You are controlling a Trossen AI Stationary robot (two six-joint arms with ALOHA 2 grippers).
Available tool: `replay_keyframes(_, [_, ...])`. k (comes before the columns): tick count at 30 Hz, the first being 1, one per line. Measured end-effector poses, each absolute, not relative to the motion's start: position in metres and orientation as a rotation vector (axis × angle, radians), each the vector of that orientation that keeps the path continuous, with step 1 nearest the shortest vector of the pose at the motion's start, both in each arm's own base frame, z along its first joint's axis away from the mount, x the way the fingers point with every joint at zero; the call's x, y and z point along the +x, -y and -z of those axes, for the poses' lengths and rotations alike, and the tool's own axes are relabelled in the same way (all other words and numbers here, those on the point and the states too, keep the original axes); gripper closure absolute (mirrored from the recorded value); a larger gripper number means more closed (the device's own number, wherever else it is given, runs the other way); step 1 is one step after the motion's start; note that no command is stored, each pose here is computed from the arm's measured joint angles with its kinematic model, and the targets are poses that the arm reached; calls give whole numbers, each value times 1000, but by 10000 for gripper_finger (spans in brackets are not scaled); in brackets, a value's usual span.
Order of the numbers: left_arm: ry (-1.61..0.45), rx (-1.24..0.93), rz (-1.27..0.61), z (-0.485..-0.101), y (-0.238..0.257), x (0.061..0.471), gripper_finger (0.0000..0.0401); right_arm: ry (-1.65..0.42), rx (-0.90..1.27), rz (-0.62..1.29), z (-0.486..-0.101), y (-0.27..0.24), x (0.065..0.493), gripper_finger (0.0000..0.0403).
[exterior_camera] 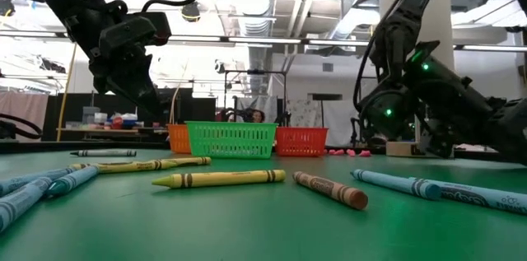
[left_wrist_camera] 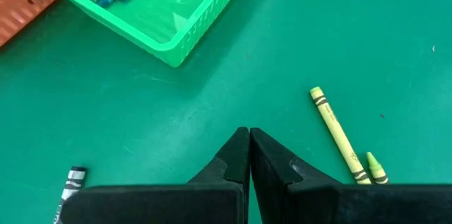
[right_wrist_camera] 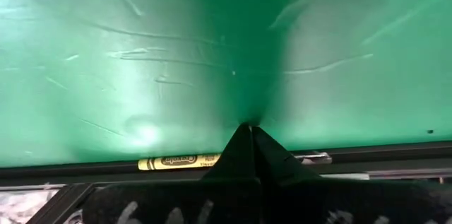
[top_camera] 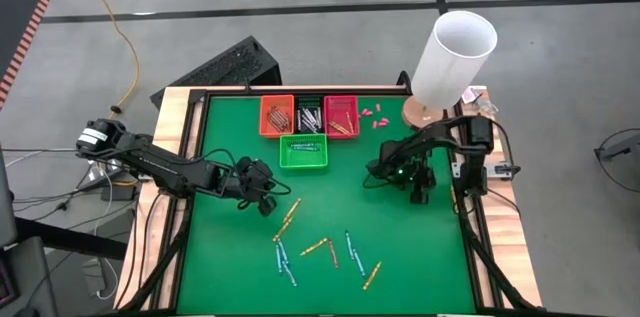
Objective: Sort crayons
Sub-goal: Put a black crayon in the black basket
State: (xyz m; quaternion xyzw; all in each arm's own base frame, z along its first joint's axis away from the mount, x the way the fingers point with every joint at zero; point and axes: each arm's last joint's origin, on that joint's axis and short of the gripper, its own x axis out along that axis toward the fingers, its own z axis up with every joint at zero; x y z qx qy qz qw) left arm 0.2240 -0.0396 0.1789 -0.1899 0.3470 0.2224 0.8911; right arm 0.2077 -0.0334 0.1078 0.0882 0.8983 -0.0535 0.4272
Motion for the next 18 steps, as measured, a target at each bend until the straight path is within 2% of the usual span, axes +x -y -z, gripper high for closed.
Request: replay_keyframes(18, [-718, -407, -465, -179, 40, 224, 401, -2269, 253, 218, -105, 44, 198, 403])
